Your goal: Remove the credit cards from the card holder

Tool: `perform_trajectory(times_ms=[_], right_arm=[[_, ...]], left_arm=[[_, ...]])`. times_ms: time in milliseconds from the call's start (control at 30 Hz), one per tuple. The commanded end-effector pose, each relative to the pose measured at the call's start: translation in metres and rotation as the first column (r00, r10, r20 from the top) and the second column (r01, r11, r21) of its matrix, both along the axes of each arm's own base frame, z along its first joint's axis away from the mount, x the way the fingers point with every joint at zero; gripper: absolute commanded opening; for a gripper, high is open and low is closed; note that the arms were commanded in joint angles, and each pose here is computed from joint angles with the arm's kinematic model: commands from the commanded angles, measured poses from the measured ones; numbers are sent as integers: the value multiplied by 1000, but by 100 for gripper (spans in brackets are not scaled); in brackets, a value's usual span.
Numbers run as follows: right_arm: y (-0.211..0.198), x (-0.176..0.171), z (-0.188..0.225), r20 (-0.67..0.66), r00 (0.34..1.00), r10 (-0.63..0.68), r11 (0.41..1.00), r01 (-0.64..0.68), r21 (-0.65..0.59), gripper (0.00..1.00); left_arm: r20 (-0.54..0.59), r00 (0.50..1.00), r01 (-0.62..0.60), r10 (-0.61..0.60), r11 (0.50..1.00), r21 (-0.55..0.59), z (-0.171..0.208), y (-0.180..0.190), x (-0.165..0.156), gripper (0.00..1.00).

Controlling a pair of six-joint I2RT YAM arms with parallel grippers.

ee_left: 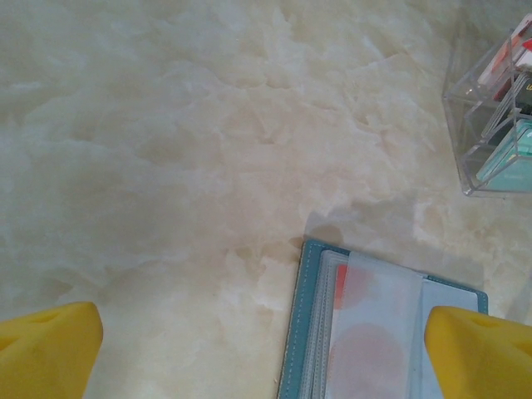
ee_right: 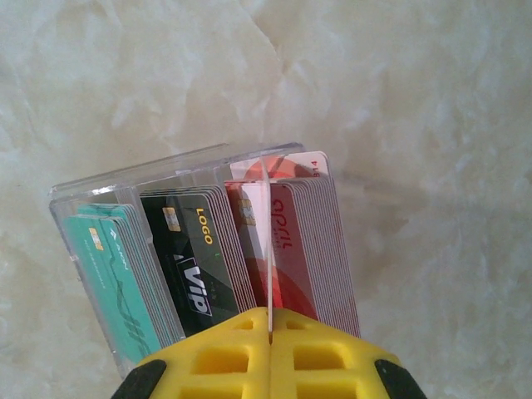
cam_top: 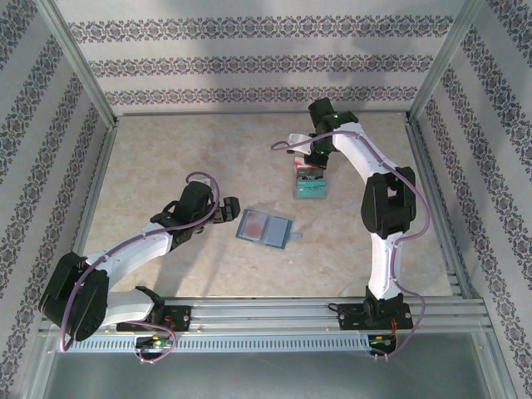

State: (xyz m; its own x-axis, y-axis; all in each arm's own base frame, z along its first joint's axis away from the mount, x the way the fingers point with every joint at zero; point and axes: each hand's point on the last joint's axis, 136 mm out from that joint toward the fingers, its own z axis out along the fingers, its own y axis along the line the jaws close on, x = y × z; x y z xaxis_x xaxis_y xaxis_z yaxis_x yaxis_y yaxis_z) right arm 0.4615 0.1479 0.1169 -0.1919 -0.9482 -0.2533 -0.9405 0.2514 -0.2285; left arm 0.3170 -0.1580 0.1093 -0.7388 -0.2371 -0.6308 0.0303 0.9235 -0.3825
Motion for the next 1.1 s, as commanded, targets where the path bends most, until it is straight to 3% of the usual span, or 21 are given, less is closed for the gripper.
perform_trajectory(times_ms=[0,1067], right_arm=[[-7,3,-2,-9,1000,3,1000,-4,-27,0],[-4,13,-18,-53,997,-51,999,50,-15,0]], left_arm=[[3,1000,-13,13,1000,-6,4,5,1,99],[-15,1000,-1,1,999,-39,-2,-1,5,99]])
